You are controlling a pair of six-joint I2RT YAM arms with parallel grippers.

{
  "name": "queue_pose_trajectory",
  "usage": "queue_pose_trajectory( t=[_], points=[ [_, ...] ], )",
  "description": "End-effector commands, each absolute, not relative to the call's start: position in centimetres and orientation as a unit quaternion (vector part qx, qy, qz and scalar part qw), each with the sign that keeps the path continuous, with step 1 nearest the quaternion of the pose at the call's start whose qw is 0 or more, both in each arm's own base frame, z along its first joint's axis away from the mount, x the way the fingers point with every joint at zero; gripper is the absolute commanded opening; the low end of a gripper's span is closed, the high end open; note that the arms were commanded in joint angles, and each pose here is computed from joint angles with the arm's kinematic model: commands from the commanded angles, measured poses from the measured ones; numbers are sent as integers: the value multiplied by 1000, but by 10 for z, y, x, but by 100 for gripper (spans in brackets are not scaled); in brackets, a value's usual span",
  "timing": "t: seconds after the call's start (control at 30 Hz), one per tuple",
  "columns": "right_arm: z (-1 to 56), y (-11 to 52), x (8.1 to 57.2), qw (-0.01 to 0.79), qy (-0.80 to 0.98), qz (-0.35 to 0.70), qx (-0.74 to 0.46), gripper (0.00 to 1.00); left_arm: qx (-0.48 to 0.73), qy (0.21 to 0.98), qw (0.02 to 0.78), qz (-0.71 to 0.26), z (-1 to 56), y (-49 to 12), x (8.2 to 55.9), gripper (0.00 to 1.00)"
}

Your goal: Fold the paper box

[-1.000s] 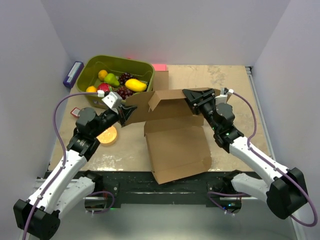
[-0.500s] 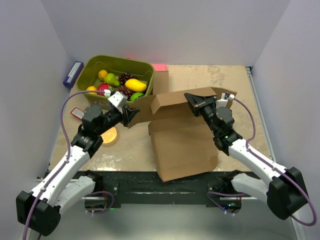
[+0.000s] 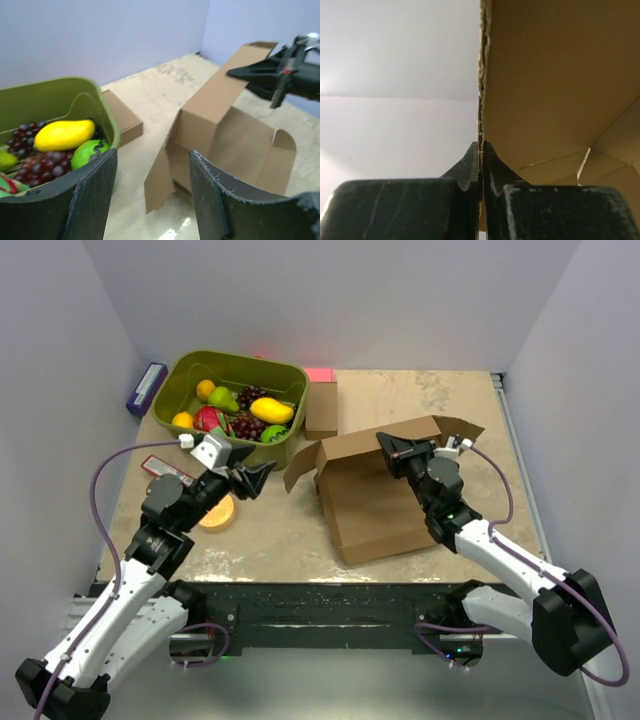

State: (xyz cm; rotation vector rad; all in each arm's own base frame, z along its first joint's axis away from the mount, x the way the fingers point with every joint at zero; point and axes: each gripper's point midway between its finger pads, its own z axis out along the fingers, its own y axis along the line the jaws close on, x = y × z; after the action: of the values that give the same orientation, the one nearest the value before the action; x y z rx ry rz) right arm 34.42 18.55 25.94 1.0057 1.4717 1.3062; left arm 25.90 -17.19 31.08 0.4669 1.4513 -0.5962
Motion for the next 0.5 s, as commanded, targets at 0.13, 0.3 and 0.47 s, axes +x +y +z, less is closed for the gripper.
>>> queue_pose_trajectory(
  t=[0.13, 0.3, 0.47],
  points=[
    [257, 163, 348, 473, 580, 490, 447, 0, 211, 642, 636, -373, 289, -238, 214, 61],
    [250, 157, 352, 470, 593, 456, 468, 0, 264, 663, 601, -359, 244, -296, 192, 61],
    [248, 155, 351, 467, 598, 446, 474, 0, 279, 663, 593, -362, 219, -326, 197, 53]
  ],
)
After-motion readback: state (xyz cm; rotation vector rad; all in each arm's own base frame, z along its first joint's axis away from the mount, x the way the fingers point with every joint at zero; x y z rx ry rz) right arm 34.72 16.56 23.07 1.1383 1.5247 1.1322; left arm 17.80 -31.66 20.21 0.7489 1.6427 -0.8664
